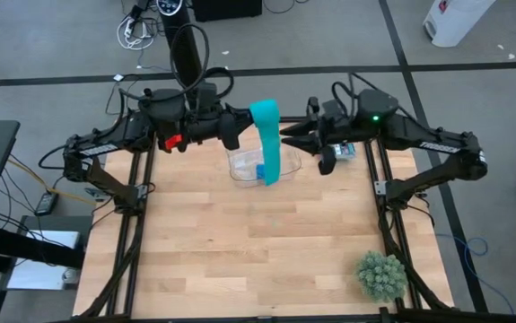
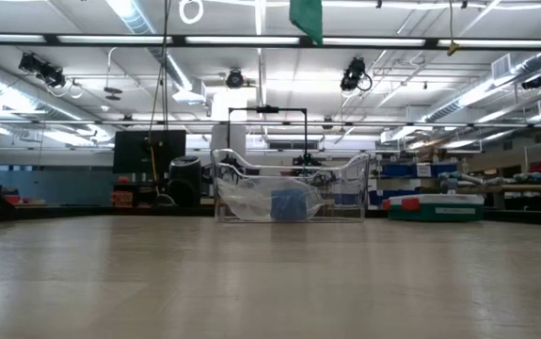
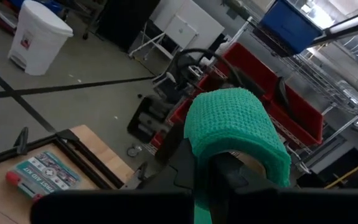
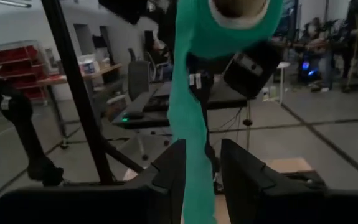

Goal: Roll bandage
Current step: Roll the sky blue bandage

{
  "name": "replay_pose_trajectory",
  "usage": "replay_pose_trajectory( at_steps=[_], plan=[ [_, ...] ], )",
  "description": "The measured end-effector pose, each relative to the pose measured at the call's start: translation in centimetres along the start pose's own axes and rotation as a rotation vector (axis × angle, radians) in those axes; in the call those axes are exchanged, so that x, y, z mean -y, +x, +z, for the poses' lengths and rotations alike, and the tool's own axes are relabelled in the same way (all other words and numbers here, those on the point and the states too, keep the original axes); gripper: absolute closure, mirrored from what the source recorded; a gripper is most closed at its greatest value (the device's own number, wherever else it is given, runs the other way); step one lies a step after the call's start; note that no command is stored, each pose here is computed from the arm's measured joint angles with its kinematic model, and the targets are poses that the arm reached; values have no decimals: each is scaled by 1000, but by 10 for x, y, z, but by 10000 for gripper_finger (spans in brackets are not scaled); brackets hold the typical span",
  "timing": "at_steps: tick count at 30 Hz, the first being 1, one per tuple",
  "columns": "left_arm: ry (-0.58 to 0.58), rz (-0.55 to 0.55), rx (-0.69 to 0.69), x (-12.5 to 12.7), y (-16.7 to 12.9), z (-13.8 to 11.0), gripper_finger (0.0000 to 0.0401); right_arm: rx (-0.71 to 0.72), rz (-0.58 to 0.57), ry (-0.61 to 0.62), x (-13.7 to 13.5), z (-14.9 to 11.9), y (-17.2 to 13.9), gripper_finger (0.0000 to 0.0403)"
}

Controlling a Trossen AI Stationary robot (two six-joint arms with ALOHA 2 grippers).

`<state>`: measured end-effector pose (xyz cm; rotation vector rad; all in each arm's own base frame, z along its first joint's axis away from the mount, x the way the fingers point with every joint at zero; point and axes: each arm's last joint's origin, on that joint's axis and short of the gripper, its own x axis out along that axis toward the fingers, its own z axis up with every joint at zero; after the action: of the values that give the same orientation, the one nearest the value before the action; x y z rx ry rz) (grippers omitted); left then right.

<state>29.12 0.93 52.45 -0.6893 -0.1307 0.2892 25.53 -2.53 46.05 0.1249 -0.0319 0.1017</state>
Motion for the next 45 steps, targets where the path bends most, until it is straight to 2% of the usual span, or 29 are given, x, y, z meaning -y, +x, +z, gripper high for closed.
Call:
replay_pose_trajectory(
  at_steps=[4, 8, 12, 14, 23, 25, 29, 31, 39, 45],
  plan=[
    [-23, -6, 6, 1, 0, 1, 381, 0, 61, 20, 1, -4, 10, 309],
    [-35, -16, 18, 2, 0, 2, 381, -18, 68, 25, 3, -9, 17, 316],
    [-42, -27, 34, 2, 0, 4, 381, -12, 131, 23, 1, -10, 21, 368],
    [-40, -19, 33, 1, 0, 4, 381, -7, 188, 19, -4, -9, 22, 393],
    [-74, -28, 36, -7, 2, 13, 380, -21, 434, 46, -46, -7, 14, 402],
    [-83, -35, 35, -7, 2, 13, 380, -48, 423, 38, -48, -11, 15, 402],
    [-85, -53, 13, -7, 1, 13, 380, -136, 237, 6, -34, -25, 25, 402],
    [-88, -61, 4, -6, 1, 12, 380, -148, 187, -6, -20, -29, 30, 402],
    [-105, -96, -33, -1, 0, 8, 380, -159, 146, 3, 28, -30, 29, 403],
    [-108, -107, -86, 2, -2, 1, 380, -117, 109, -10, 49, -23, 22, 403]
  ],
)
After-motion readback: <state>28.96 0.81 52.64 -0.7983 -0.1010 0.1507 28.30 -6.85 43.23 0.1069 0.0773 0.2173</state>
